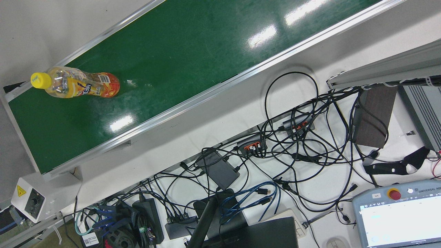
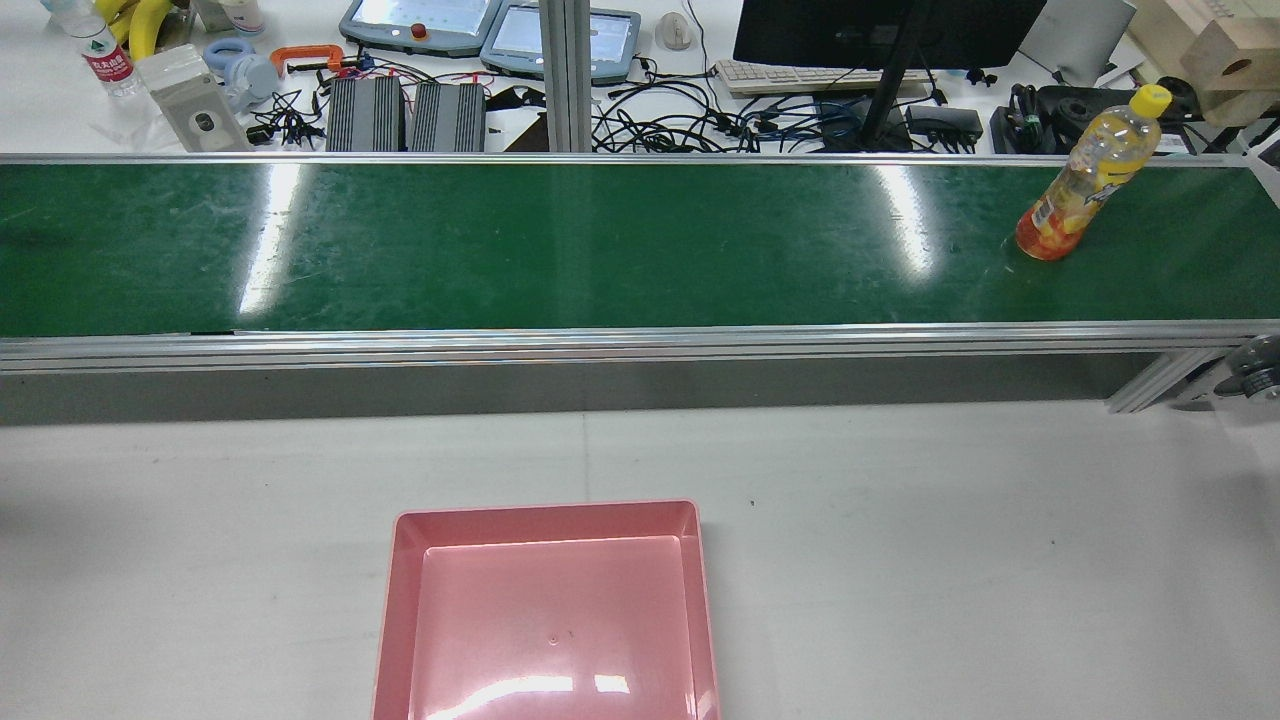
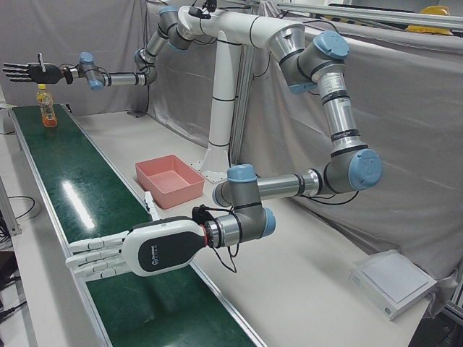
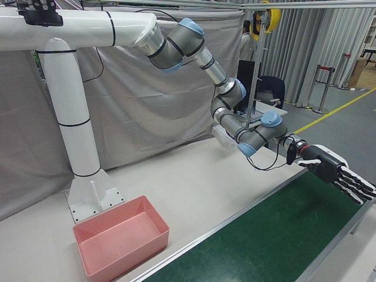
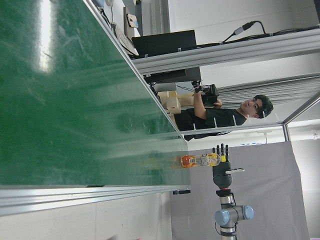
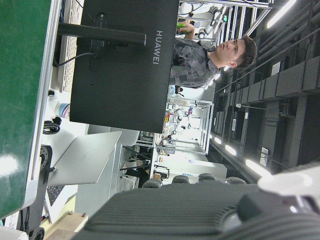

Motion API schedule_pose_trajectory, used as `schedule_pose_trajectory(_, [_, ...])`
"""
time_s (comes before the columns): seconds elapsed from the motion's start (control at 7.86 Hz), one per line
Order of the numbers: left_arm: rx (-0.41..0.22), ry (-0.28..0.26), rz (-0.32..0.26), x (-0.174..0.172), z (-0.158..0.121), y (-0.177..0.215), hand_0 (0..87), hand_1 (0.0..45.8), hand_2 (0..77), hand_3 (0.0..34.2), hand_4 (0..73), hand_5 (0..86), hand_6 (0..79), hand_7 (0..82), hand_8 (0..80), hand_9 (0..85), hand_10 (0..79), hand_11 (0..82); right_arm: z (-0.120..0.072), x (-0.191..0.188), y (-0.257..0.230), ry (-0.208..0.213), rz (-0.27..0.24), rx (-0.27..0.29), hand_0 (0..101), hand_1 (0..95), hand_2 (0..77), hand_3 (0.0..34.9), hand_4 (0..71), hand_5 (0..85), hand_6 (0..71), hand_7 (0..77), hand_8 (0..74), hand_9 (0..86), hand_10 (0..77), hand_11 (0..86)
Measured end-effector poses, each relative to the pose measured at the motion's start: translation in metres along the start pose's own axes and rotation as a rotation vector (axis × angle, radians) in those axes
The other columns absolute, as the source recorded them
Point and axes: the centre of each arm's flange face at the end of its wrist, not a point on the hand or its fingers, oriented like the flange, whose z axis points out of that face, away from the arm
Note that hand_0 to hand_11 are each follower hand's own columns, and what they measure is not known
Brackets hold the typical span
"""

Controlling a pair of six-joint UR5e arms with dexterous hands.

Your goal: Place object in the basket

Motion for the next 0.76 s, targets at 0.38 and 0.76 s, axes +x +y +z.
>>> schedule_pose_trajectory(0.38, [0.005,-0.002,0.002,-0.0009,-0.0003,-0.0027,47.1,7.1,0.0,0.0,2.2,4.9,0.0,0.5,0.0,0.5,3.3,7.6,0.0002,-0.0001,0.0007,0.0,0.0,-0.001,0,0.0,0.5,0.2,0.0,0.0,0.0,0.5,0.0,0.0,0.0,0.0])
schedule_pose_trajectory(0.76, [0.012,-0.005,0.005,-0.0029,0.0004,-0.0062,46.9,8.7,0.0,0.0,1.1,4.9,0.0,0.5,0.0,0.5,4.4,8.7,0.0002,-0.0001,0.0009,0.0,0.0,-0.002,0,0.0,0.5,0.2,0.0,0.0,0.0,0.5,0.0,0.0,0.0,0.0])
